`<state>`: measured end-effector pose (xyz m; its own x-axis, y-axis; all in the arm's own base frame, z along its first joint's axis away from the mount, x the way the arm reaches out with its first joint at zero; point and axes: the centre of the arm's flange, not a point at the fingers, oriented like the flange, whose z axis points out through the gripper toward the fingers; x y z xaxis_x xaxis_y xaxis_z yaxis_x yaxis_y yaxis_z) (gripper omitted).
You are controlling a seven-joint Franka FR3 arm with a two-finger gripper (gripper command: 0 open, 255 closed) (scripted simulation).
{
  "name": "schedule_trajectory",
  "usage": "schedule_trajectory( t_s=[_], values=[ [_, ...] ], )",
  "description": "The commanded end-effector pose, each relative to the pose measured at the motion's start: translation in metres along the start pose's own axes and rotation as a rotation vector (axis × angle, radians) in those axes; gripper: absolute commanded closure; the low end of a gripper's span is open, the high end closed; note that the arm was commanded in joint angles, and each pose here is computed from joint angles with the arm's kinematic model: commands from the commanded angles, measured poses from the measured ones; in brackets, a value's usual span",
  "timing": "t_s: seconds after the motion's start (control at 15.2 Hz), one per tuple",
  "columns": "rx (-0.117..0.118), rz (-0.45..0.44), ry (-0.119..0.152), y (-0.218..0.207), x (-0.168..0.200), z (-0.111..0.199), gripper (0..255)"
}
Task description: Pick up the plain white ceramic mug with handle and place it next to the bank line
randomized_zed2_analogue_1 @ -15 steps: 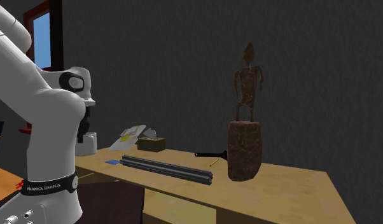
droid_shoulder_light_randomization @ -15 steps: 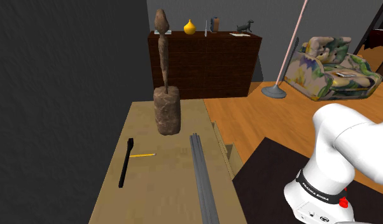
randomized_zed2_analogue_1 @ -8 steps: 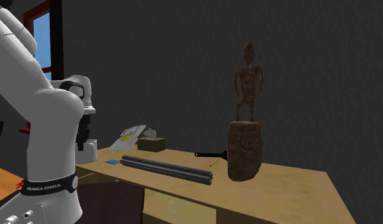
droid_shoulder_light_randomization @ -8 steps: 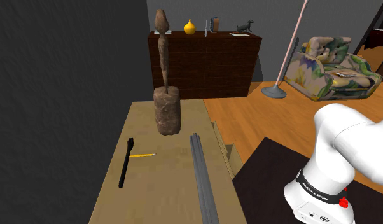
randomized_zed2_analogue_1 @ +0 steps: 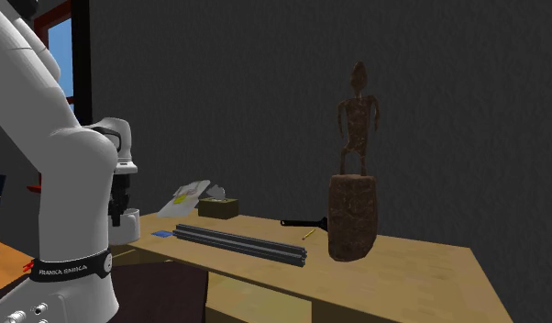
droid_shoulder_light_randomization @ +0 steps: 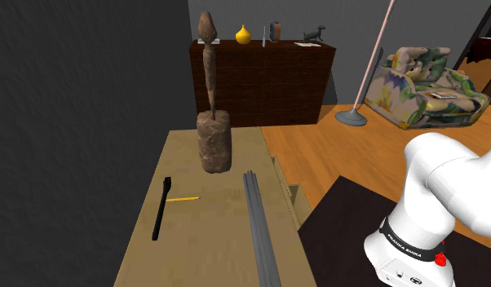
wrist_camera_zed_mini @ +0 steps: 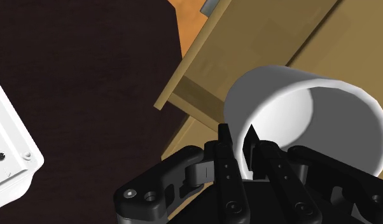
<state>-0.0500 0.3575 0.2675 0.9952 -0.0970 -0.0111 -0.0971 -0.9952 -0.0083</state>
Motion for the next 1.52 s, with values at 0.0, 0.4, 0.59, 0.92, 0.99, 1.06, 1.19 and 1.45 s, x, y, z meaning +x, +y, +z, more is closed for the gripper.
schedule_trajectory(
  t_s=[0.0,0.4,0.59,0.92,0.99,1.06,1.19,1.45],
  values=[
    [0.001,0.000,0.000,0.000,0.000,0.000,255],
    [0.001,0.000,0.000,0.000,0.000,0.000,0],
    [0.001,0.000,0.000,0.000,0.000,0.000,0],
    [0.001,0.000,0.000,0.000,0.000,-0.050,0],
    [0.001,0.000,0.000,0.000,0.000,-0.050,0],
    [0.001,0.000,0.000,0.000,0.000,-0.050,0],
    [0.001,0.000,0.000,0.000,0.000,-0.050,0],
    [0.001,0.000,0.000,0.000,0.000,-0.050,0]
  ],
)
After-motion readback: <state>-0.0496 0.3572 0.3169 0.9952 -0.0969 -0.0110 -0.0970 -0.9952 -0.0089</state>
